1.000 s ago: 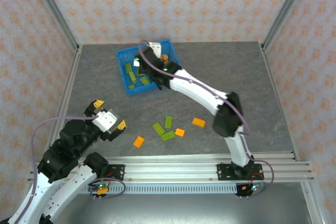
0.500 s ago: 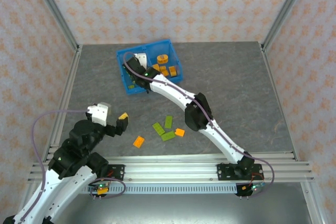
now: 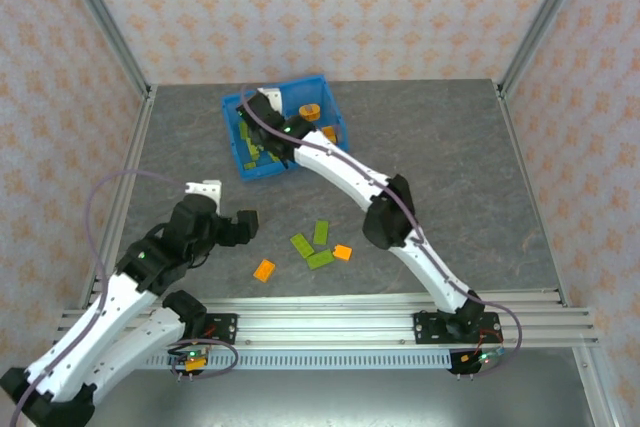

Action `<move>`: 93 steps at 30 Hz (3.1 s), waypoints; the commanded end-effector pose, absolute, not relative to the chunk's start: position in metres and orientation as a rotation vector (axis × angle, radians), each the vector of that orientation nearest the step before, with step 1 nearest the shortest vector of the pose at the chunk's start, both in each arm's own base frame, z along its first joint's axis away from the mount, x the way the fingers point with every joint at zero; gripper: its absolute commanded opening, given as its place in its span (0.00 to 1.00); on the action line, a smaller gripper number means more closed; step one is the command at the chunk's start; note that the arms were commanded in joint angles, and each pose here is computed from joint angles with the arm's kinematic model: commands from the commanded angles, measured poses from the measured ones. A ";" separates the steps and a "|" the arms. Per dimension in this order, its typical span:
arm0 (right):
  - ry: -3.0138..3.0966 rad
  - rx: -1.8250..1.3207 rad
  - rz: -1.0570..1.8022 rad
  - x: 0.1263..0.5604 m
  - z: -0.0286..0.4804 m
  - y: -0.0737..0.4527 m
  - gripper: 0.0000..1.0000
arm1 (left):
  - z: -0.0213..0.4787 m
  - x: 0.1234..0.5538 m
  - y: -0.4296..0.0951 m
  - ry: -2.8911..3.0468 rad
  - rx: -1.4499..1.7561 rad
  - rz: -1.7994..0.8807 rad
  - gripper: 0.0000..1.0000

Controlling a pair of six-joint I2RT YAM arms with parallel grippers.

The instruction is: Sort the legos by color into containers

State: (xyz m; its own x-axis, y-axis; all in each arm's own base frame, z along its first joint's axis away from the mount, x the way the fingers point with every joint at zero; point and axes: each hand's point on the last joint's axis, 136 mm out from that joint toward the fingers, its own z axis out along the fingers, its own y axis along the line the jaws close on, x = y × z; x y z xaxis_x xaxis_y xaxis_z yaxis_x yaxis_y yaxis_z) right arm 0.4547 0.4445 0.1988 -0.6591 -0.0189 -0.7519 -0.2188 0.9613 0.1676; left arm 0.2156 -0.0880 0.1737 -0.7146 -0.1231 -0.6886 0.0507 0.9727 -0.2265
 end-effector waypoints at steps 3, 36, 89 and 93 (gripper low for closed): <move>2.301 -0.274 0.439 0.400 0.282 0.381 0.45 | 0.123 0.178 -0.123 2.695 -0.046 -0.492 0.96; 2.550 -0.701 0.788 0.192 0.237 0.261 0.93 | 0.020 0.155 -0.148 2.965 0.321 -0.059 0.66; 2.458 -0.541 0.528 0.230 0.236 0.227 0.94 | 0.172 0.286 -0.163 2.590 -0.144 -0.059 0.44; 2.381 -0.412 0.457 0.243 0.255 0.210 0.94 | 0.214 0.371 -0.186 2.411 -0.150 -0.089 0.44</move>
